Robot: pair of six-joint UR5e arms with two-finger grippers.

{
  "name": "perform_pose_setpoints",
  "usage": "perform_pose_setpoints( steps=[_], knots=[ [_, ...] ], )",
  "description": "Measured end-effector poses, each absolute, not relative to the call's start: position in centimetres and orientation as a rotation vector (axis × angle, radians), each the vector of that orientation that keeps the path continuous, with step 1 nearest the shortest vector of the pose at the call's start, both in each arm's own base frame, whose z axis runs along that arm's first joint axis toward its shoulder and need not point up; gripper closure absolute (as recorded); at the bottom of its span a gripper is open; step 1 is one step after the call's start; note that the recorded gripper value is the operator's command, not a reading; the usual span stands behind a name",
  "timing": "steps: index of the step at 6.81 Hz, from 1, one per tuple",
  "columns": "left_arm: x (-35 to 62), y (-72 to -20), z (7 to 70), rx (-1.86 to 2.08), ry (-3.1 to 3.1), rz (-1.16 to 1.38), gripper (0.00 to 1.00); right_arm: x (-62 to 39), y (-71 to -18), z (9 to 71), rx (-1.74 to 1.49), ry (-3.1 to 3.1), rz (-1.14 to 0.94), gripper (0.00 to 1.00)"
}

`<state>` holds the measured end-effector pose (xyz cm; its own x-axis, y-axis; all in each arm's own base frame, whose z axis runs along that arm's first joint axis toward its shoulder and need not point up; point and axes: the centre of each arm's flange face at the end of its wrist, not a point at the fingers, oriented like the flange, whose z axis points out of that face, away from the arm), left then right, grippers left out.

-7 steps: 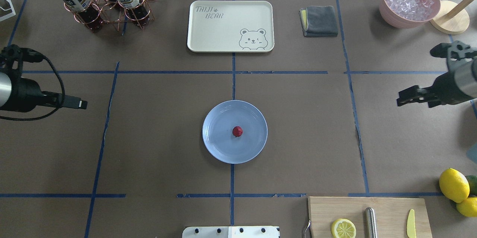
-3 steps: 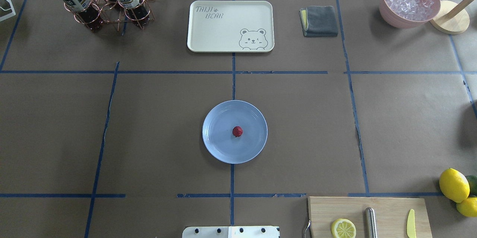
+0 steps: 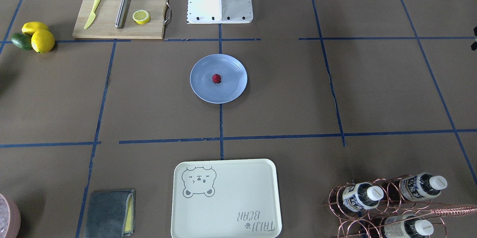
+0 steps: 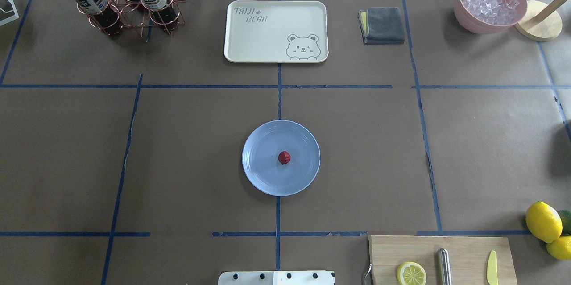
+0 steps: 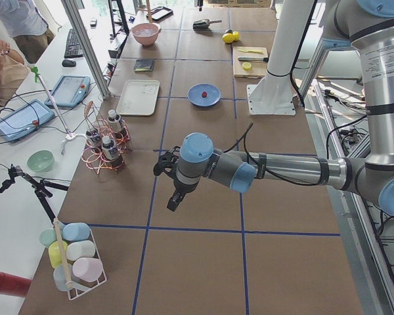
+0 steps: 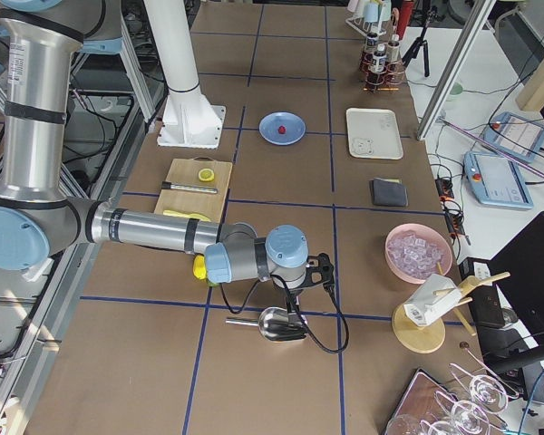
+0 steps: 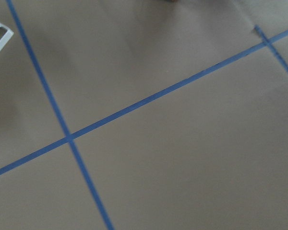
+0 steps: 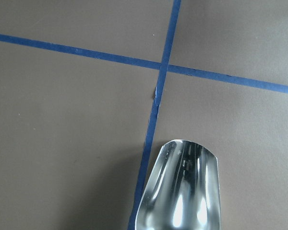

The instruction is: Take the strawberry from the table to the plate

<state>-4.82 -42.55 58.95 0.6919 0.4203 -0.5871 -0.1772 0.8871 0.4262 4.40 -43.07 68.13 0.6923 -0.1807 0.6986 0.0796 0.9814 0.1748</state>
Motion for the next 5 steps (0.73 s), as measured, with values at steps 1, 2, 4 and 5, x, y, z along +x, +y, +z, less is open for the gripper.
perform_pose_setpoints(
  steps=[1, 2, 4, 5],
  knots=[
    [-6.2, -42.5, 59.6, 0.301, 0.748, 0.317, 0.0, 5.2, -43.1, 68.3, 0.124, -0.787, -0.158, 0.0],
    [-6.4, -42.2, 60.4, 0.257, 0.795, 0.272, 0.0, 5.7, -43.6, 67.9, 0.114, -0.786, -0.162, 0.0],
    [-6.1, -42.1, 61.1, 0.201, 0.873, 0.181, 0.0, 6.0, -45.9, 64.8, 0.099, -0.784, -0.16, 0.0],
    [-6.0, -42.3, 60.9, 0.192, 0.882, 0.159, 0.0, 5.9, -46.6, 63.1, 0.089, -0.783, -0.159, 0.0]
  ],
)
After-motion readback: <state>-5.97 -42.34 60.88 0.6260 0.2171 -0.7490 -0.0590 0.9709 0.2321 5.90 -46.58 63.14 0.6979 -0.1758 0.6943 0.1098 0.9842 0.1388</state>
